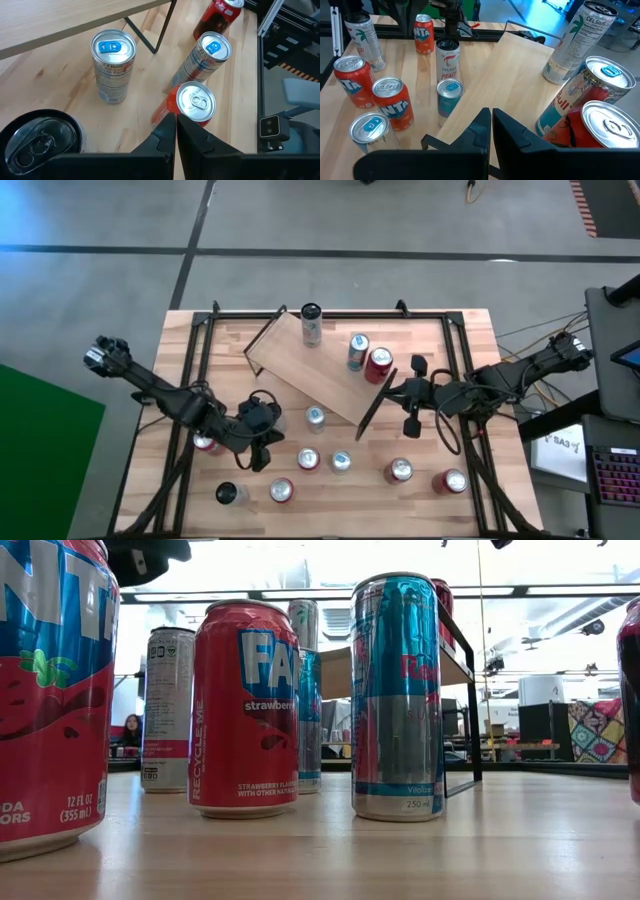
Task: Place canned beverage on shelf
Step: Put the red soda can on the shelf
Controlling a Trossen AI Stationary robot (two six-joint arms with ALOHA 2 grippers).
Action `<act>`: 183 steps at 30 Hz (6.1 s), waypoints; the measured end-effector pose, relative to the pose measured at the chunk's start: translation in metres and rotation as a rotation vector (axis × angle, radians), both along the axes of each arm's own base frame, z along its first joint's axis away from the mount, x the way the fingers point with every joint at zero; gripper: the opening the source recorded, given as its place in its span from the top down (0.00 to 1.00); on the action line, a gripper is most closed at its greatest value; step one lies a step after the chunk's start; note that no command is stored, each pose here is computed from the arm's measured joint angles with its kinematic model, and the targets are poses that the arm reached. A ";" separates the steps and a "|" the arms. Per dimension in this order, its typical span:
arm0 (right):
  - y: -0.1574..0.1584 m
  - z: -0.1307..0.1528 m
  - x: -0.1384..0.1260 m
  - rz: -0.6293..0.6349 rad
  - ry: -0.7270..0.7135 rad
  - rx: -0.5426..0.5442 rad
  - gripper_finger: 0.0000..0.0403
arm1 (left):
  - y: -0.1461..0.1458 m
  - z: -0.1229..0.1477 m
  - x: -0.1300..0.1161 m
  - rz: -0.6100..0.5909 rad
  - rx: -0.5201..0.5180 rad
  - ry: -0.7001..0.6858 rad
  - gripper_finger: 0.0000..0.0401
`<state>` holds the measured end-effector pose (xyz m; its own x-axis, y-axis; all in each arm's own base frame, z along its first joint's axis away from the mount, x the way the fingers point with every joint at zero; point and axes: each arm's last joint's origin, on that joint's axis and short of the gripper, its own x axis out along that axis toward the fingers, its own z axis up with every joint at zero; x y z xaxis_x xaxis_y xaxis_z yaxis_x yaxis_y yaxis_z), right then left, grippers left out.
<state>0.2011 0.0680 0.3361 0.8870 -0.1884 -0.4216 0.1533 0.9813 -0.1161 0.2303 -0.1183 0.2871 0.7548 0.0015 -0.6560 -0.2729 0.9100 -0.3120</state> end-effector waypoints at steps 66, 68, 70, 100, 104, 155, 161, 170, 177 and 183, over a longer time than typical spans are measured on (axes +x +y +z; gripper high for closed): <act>0.005 -0.001 0.000 0.118 0.025 0.112 0.98 | -0.049 0.003 -0.049 0.231 -0.064 1.066 0.96; 0.005 -0.001 0.000 0.116 0.024 0.118 0.98 | -0.047 0.002 -0.050 0.254 -0.066 1.054 0.91; 0.005 -0.001 0.000 0.116 0.024 0.118 0.98 | -0.046 0.001 -0.050 0.260 -0.052 1.019 0.84; 0.011 -0.005 0.003 0.145 0.048 0.142 0.98 | -0.019 -0.052 -0.078 0.359 0.134 1.066 0.17; 0.011 -0.005 0.003 0.145 0.048 0.142 0.98 | -0.017 -0.060 -0.080 0.355 0.100 1.038 0.18; 0.011 -0.005 0.003 0.142 0.050 0.147 0.98 | -0.027 0.017 -0.058 0.307 0.124 0.717 0.29; 0.011 -0.005 0.003 0.142 0.050 0.147 0.98 | -0.029 0.053 -0.049 0.275 0.135 0.535 0.29; 0.011 -0.005 0.003 0.142 0.050 0.147 0.98 | -0.026 0.095 -0.047 0.220 0.155 0.346 0.29; 0.011 -0.005 0.003 0.143 0.051 0.145 0.98 | -0.015 0.121 -0.042 0.216 0.213 0.228 0.29; 0.011 -0.006 0.003 0.143 0.055 0.143 0.98 | 0.000 0.138 -0.025 0.185 0.292 0.202 0.29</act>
<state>0.2040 0.0787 0.3303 0.8753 0.0031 -0.4835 0.0087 0.9997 0.0221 0.2050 -0.1185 0.4251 0.5802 0.3333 -0.7431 -0.4698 0.8823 0.0290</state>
